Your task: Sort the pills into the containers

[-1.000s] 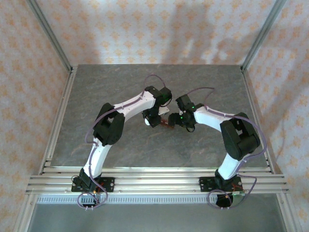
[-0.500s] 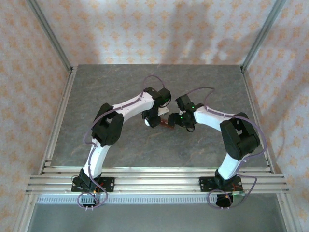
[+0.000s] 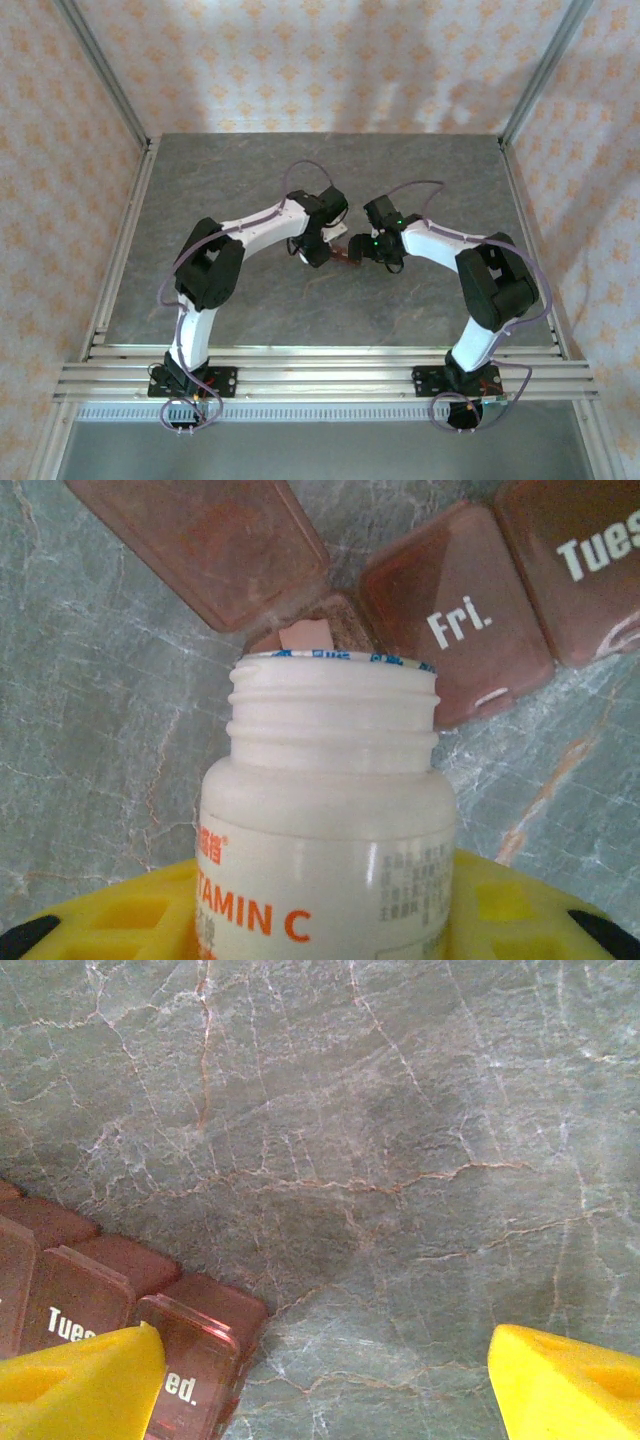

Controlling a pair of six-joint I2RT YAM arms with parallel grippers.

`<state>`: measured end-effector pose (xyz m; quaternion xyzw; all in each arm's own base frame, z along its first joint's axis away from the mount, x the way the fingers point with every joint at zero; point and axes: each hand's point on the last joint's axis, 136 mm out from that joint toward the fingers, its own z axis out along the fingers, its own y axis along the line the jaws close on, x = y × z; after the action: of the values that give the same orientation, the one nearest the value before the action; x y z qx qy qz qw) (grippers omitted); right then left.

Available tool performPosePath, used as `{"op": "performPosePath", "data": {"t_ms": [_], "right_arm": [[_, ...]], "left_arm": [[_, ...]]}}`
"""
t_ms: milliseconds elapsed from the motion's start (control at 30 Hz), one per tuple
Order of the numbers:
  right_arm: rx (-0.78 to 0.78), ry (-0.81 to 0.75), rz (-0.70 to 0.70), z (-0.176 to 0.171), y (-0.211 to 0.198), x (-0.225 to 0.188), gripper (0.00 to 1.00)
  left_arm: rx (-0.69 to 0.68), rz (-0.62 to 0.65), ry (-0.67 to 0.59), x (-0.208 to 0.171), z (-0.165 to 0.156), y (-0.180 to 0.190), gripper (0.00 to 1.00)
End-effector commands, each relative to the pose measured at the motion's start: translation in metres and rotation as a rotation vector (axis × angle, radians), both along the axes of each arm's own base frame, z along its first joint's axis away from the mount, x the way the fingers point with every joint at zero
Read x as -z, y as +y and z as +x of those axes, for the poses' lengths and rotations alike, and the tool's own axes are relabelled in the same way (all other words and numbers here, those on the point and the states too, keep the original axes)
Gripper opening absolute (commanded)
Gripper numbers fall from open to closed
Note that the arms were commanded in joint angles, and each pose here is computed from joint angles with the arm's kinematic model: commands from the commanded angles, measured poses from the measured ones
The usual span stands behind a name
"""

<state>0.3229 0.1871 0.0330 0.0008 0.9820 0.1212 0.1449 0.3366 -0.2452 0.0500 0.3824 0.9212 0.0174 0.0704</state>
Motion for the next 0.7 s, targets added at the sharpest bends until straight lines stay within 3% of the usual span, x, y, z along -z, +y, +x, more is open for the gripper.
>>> {"op": "performPosePath", "data": {"t_ms": [0, 667], "right_arm": [[0.002, 0.016, -0.053, -0.005, -0.009, 0.003, 0.85], [0.038, -0.05, -0.036, 0.009, -0.007, -0.041, 0.85]], "left_arm": [[-0.031, -0.09, -0.066, -0.021, 0.007, -0.006, 0.0], [-0.093, -0.348, -0.263, -0.052, 0.021, -0.007, 0.0]]}}
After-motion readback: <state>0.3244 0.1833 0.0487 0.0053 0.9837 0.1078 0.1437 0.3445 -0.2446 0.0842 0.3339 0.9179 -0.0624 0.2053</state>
